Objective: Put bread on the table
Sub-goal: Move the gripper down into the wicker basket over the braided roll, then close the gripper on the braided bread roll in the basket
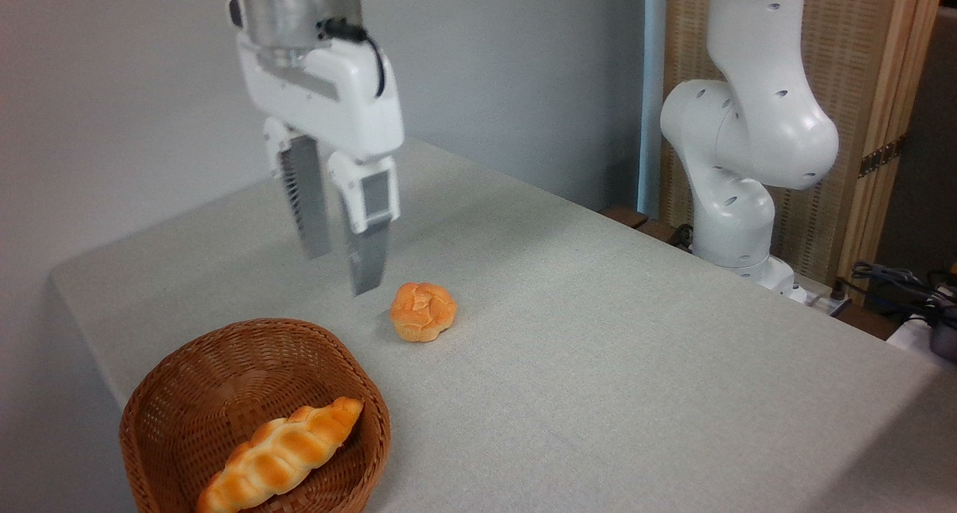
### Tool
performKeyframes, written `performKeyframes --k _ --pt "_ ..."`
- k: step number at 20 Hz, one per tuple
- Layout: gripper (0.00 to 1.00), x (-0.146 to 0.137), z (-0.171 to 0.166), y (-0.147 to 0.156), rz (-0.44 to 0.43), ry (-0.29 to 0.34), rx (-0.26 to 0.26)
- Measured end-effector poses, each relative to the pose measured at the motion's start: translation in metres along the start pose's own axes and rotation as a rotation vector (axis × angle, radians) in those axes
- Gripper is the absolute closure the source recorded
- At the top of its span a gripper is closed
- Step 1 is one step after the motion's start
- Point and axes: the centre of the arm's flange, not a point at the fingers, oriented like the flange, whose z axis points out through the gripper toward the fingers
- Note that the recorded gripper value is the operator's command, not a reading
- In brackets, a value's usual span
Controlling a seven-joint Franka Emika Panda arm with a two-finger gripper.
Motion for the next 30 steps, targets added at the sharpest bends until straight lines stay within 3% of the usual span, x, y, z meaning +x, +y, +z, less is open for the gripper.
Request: performKeyframes --k 4,12,17,18,23,30 --pt "0.00 0.022 0.040 -0.022 -0.004 0.053 0.050" --pt "0.00 0.027 0.136 -0.049 -0.029 -0.018 0.001" --pt "0.00 0.054 0.202 -0.042 0.004 -0.003 -0.005" --pt "0.03 0.055 0.204 -0.041 0.007 -0.003 -0.007" --pt "0.56 0.058 0.204 -0.039 0.012 -0.001 -0.008" --pt "0.70 0.061 0.204 -0.035 0.018 0.001 -0.011"
